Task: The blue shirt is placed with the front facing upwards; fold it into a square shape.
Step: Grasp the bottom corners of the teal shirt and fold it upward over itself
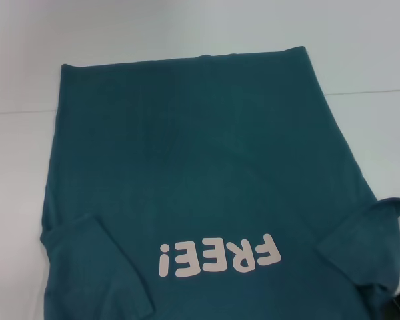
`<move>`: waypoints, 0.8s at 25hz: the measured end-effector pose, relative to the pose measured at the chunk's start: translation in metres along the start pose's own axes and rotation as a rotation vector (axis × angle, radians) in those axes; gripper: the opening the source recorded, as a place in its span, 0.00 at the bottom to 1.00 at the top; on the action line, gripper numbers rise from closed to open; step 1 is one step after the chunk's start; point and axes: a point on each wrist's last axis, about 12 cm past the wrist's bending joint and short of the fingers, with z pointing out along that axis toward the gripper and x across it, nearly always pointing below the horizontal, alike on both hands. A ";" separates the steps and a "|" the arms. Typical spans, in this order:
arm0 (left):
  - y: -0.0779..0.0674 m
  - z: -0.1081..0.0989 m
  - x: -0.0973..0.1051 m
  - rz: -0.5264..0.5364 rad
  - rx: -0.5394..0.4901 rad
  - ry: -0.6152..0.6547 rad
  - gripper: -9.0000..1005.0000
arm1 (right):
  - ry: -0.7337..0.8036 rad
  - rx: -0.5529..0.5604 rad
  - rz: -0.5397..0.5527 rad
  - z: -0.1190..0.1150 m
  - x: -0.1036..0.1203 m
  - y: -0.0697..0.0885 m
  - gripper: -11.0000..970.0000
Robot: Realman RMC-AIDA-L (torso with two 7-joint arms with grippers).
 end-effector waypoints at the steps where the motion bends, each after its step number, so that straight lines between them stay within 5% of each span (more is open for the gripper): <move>1: -0.003 0.002 -0.006 0.010 0.005 0.003 0.04 | -0.010 -0.007 -0.008 -0.001 -0.003 0.002 0.05; 10: -0.022 0.021 -0.078 -0.003 -0.031 -0.088 0.04 | -0.184 0.088 0.072 -0.015 -0.035 -0.005 0.05; 20: -0.035 0.025 -0.128 -0.012 -0.146 -0.220 0.04 | -0.400 0.195 0.141 -0.034 -0.074 -0.011 0.05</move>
